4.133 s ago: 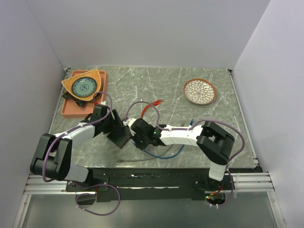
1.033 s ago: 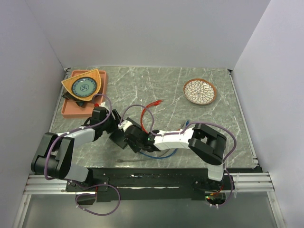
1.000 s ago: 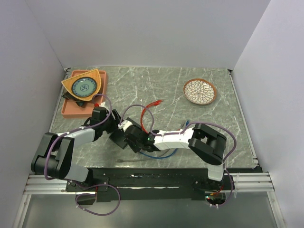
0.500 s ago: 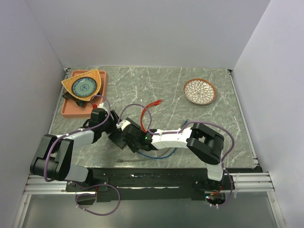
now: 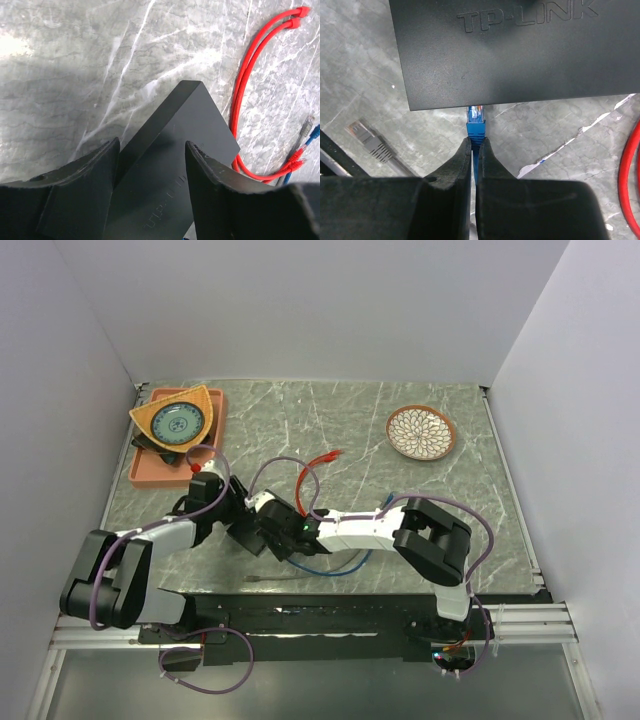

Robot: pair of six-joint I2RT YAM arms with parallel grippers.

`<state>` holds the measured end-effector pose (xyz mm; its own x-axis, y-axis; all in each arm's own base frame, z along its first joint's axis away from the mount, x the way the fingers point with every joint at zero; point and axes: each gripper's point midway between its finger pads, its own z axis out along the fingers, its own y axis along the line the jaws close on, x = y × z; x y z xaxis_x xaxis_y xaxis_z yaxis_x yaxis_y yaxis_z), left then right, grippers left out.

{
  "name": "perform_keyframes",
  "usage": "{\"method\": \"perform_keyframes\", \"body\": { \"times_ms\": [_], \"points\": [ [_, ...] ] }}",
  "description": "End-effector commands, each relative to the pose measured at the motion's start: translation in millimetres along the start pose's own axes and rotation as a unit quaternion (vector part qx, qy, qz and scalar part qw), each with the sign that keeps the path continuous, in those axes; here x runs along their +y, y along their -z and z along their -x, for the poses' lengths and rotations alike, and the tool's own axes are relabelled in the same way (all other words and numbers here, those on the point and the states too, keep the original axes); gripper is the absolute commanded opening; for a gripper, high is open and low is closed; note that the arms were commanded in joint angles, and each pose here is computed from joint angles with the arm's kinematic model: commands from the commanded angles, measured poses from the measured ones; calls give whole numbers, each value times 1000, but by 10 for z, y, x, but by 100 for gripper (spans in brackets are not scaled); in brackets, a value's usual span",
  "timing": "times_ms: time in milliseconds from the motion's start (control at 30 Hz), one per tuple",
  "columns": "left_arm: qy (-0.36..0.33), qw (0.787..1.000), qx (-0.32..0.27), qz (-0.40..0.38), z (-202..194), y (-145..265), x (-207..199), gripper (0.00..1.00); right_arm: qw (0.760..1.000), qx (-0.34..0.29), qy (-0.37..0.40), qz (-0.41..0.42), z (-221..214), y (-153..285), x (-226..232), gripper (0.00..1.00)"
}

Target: Insert the plug into the switch port

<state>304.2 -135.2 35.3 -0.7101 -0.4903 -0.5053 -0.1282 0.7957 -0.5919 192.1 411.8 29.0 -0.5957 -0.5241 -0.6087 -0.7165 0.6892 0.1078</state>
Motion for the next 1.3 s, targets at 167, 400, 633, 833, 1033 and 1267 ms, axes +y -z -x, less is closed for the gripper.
{"method": "perform_keyframes", "body": {
  "times_ms": [167, 400, 633, 833, 1033, 1267],
  "points": [
    [43, 995, 88, 15, -528, 148, 112, 58, 984, -162, -56, 51, 1165, 209, 233, 0],
    [45, 995, 94, 5, -569, 162, 60, 57, 984, -162, -56, 49, 1204, 116, 229, 0],
    [48, 994, 101, -1, -623, 168, 33, 54, 982, -171, -68, 49, 1261, 60, 210, 0],
    [45, 993, 107, -4, -691, 190, 15, 49, 979, -178, -79, 54, 1362, 72, 160, 0],
    [45, 992, 115, -3, -786, 206, 32, 49, 977, -186, -86, 57, 1464, 97, 127, 0],
    [49, 991, 124, -6, -871, 205, 25, 48, 975, -197, -90, 57, 1553, 46, 138, 0]
  ]
}}
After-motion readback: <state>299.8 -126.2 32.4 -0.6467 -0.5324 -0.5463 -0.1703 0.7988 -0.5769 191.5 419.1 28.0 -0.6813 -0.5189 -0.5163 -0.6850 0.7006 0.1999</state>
